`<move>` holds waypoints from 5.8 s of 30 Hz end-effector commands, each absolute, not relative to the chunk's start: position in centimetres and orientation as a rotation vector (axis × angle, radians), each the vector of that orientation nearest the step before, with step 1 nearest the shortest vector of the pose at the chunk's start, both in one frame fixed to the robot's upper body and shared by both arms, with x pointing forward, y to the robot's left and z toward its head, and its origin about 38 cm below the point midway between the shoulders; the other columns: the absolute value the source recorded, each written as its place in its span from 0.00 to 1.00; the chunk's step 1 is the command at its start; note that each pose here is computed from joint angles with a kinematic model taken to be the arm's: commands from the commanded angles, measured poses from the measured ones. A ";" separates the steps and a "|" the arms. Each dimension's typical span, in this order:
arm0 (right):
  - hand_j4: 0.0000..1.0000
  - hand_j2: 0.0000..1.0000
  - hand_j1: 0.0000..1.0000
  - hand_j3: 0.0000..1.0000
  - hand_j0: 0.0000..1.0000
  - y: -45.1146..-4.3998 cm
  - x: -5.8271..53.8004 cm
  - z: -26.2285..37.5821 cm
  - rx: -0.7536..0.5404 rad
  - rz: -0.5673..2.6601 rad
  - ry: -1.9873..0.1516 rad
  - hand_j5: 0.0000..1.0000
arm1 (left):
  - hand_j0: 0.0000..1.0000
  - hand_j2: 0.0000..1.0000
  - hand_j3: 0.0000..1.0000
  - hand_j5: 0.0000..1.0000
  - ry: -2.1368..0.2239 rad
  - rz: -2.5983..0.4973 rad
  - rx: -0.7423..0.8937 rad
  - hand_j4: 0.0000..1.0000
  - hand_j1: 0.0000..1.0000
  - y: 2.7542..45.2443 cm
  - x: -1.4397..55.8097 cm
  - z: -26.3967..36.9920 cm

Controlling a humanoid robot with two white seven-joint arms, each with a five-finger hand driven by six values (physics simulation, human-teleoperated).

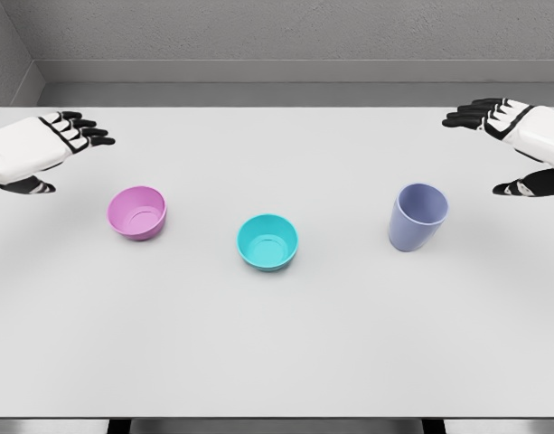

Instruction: Stacking bowl and cup with both arms

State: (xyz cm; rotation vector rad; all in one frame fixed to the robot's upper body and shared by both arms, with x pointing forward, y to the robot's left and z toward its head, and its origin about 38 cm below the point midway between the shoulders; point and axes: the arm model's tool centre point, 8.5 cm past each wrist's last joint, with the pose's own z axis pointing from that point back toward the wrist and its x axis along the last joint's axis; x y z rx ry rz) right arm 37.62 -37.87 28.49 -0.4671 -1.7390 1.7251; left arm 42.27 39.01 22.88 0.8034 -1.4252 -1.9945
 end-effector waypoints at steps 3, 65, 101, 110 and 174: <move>1.00 1.00 1.00 1.00 1.00 -38.0 37.6 28.7 -0.470 1.717 -1.743 1.00 | 1.00 1.00 1.00 1.00 -1.422 -1.994 0.805 1.00 1.00 39.1 42.3 22.9; 1.00 1.00 1.00 1.00 1.00 -39.2 38.5 26.9 -0.464 1.644 -1.720 1.00 | 1.00 1.00 1.00 1.00 -1.231 -2.270 0.520 1.00 1.00 30.7 43.1 17.2; 1.00 1.00 1.00 1.00 1.00 -38.9 38.6 26.8 -0.457 1.634 -1.732 1.00 | 0.61 0.61 0.61 0.61 -1.468 -2.332 0.528 0.61 0.61 23.5 43.3 21.0; 1.00 1.00 1.00 1.00 1.00 -38.9 38.6 26.8 -0.458 1.633 -1.734 1.00 | 0.61 0.61 0.61 0.61 -1.649 -2.371 0.502 0.61 0.61 18.3 42.2 23.1; 1.00 1.00 1.00 1.00 1.00 -34.4 43.6 27.7 -0.335 1.831 -1.565 1.00 | 1.00 1.00 1.00 1.00 -1.387 -1.982 0.613 1.00 1.00 35.6 46.4 22.3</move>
